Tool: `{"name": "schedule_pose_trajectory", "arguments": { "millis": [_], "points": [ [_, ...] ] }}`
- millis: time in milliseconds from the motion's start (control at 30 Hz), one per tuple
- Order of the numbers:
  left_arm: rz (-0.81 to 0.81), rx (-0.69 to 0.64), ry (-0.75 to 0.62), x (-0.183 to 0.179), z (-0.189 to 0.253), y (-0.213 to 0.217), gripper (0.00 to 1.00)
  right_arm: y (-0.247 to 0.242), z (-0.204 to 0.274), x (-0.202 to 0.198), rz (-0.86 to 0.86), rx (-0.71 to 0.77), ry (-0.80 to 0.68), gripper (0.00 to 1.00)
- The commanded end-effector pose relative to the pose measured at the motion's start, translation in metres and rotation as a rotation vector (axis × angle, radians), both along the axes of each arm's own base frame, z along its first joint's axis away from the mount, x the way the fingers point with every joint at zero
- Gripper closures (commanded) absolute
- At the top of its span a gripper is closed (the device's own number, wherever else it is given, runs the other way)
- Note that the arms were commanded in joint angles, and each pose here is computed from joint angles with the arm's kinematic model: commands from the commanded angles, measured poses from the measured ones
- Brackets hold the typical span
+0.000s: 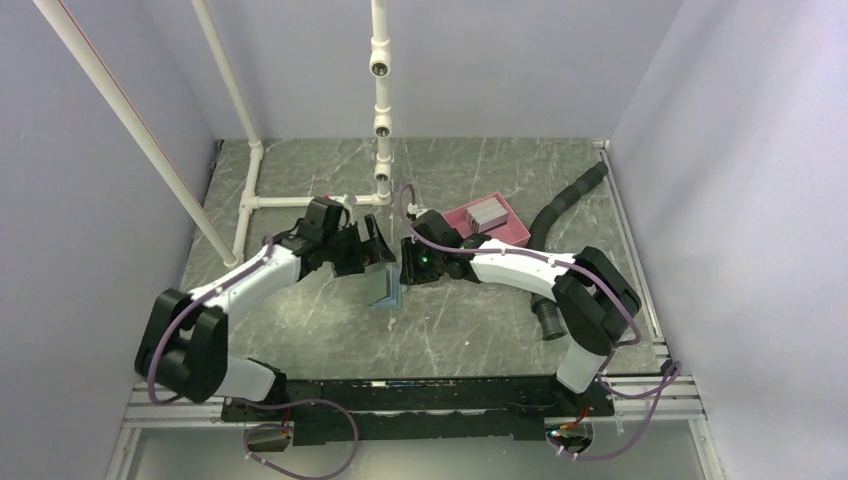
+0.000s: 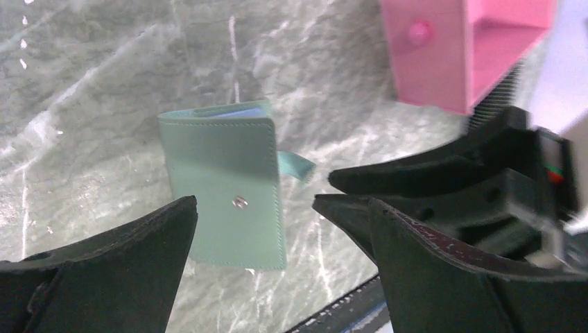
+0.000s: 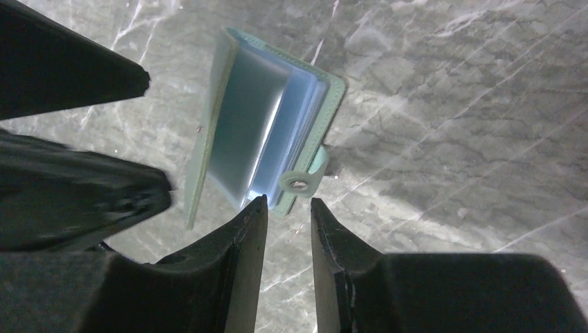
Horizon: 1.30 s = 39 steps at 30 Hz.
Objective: Put the credit cards into the card holder
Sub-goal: Open the card holder at the center of the board.
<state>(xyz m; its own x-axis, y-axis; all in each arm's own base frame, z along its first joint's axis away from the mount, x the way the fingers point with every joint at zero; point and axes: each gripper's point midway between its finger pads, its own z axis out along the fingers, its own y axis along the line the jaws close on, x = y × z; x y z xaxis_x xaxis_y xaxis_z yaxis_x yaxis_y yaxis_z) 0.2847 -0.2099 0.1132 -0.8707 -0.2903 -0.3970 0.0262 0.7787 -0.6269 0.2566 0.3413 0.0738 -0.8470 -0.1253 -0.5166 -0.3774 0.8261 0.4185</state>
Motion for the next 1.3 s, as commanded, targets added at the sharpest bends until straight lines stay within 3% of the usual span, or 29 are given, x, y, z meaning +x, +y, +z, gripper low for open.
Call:
{"name": "schedule_pose_trajectory", "arguments": {
  "millis": [0,100,233,367,533,600,767,1000,1267],
  "points": [
    [0.012,0.231,0.092,-0.002,-0.041,0.013,0.01,0.007,-0.005,0.008,-0.016,0.034,-0.014,0.68],
    [0.013,0.333,0.156,-0.005,-0.063,0.02,0.02,0.002,-0.011,0.009,-0.031,0.022,-0.022,0.68],
    [0.039,0.375,0.168,-0.015,-0.071,0.033,0.14,-0.003,-0.019,0.012,-0.042,-0.005,-0.038,0.69],
    [0.065,0.35,0.114,-0.028,-0.061,0.042,0.34,-0.018,-0.028,0.02,-0.066,-0.113,-0.083,0.74],
    [0.097,0.287,0.116,-0.04,-0.062,0.054,0.68,-0.021,-0.014,0.02,-0.019,-0.208,-0.171,0.73],
    [0.094,0.21,0.104,-0.04,-0.06,0.05,0.77,-0.01,0.002,0.014,0.02,-0.164,-0.172,0.67],
    [0.103,0.081,0.07,-0.04,-0.055,0.044,0.9,0.027,0.041,-0.013,0.134,0.085,-0.111,0.54],
    [0.149,0.011,0.078,-0.045,-0.065,0.051,0.95,0.06,0.041,-0.023,0.206,0.221,-0.014,0.52],
    [0.191,-0.012,0.102,-0.052,-0.081,0.061,0.97,0.063,0.016,-0.013,0.19,0.22,0.044,0.4]
  ]
}}
